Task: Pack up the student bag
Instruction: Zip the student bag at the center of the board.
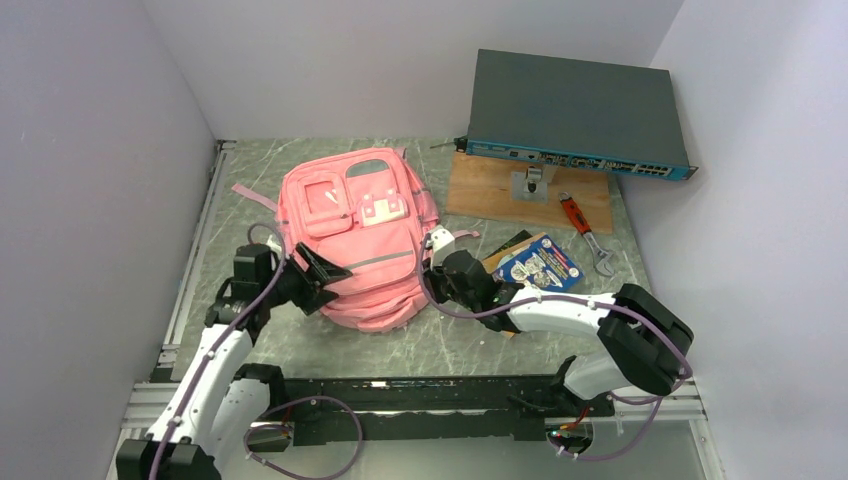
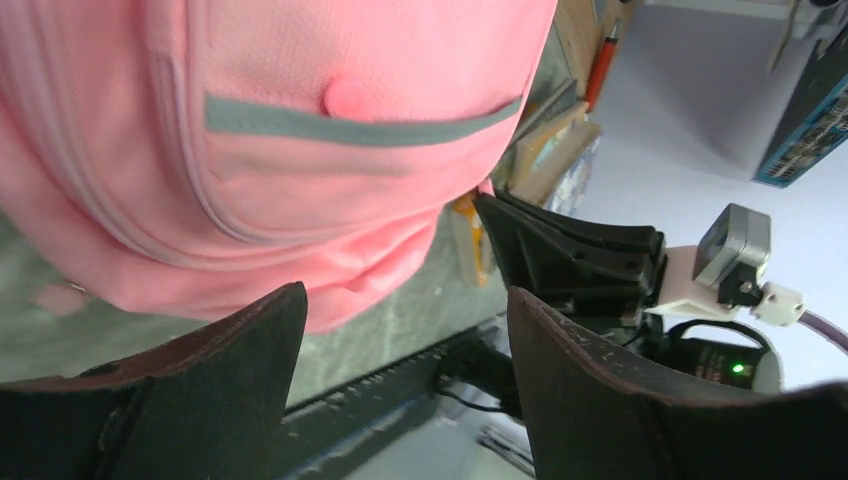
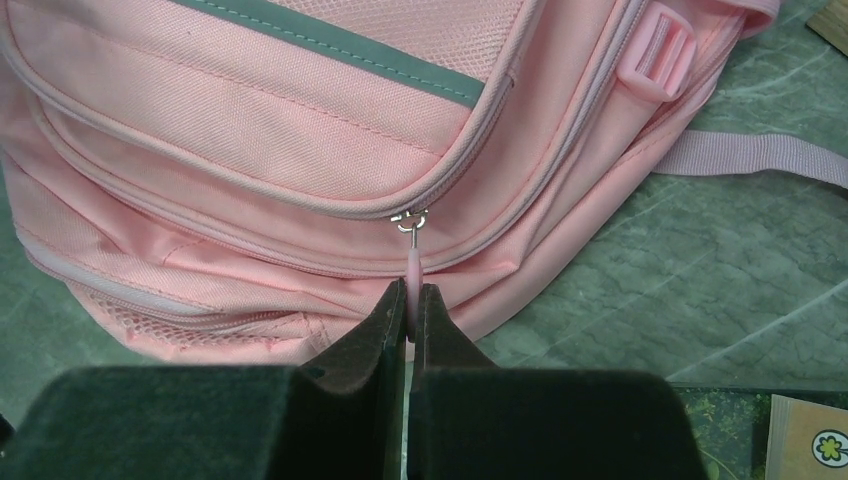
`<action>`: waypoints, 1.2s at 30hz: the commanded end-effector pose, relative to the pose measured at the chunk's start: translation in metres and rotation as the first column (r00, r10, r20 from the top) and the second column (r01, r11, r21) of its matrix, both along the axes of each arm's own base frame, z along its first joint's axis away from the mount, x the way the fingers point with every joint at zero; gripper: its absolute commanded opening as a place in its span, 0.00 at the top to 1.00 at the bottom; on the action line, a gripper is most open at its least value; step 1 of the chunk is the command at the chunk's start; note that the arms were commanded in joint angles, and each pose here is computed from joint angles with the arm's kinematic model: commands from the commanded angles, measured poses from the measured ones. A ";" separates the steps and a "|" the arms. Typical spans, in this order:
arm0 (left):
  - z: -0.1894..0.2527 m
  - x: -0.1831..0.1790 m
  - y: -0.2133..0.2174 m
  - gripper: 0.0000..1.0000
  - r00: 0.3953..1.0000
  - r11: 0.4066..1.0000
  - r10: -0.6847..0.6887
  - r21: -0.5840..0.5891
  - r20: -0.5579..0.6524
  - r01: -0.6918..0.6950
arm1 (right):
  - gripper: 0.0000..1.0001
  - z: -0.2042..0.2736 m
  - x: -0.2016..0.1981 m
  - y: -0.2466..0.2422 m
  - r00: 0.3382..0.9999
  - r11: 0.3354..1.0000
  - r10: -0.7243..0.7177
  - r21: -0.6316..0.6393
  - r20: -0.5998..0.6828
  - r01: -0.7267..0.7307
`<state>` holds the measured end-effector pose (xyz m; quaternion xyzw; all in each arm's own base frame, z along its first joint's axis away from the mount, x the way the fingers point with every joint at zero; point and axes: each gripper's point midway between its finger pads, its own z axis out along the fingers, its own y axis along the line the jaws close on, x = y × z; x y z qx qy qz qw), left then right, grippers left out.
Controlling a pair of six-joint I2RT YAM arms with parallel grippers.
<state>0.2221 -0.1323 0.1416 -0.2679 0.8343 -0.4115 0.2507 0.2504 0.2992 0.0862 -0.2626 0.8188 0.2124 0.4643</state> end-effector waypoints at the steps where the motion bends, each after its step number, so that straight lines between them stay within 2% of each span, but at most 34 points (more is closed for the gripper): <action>1: 0.011 0.000 -0.032 0.22 0.989 0.973 0.054 -0.213 -0.137 -0.083 | 1.00 0.015 0.002 0.009 0.999 0.999 0.010 0.036 0.037 -0.011; 6: 0.011 0.010 -0.063 0.25 0.968 0.952 0.086 -0.266 -0.234 -0.149 | 1.00 0.016 0.000 0.012 0.999 0.999 0.013 0.038 0.038 -0.014; 9: -0.002 0.017 -0.073 0.33 0.949 0.934 0.135 -0.284 -0.284 -0.218 | 1.00 0.018 -0.002 0.015 0.999 0.999 0.015 0.044 0.042 -0.017; 13: -0.019 0.028 -0.081 0.29 0.926 0.918 0.226 -0.253 -0.303 -0.307 | 1.00 0.021 -0.005 0.020 0.999 0.998 0.024 0.049 0.047 -0.027; 16: -0.029 0.040 -0.086 0.25 0.929 0.912 0.248 -0.256 -0.274 -0.320 | 1.00 0.022 -0.006 0.023 0.998 0.998 0.034 0.051 0.049 -0.036; 19: -0.043 0.045 -0.086 0.27 0.929 0.920 0.255 -0.229 -0.267 -0.318 | 1.00 0.019 -0.008 0.025 0.998 0.998 0.041 0.046 0.045 -0.043; 26: -0.064 0.047 -0.064 0.71 0.925 0.919 0.334 -0.154 -0.180 -0.362 | 1.00 0.015 -0.009 0.024 0.998 0.999 0.037 0.036 0.041 -0.039; 29: -0.070 0.043 -0.056 0.82 0.930 0.929 0.332 -0.118 -0.161 -0.352 | 1.00 0.012 -0.010 0.023 0.998 0.999 0.040 0.028 0.041 -0.041; 34: -0.083 0.040 -0.030 1.00 0.924 0.935 0.350 0.009 -0.155 -0.353 | 1.00 0.009 -0.010 0.019 0.998 0.999 0.036 0.009 0.050 -0.037; 36: -0.084 0.038 -0.023 1.00 0.927 0.938 0.347 0.026 -0.146 -0.347 | 1.00 0.008 -0.009 0.018 0.998 0.999 0.034 0.000 0.054 -0.034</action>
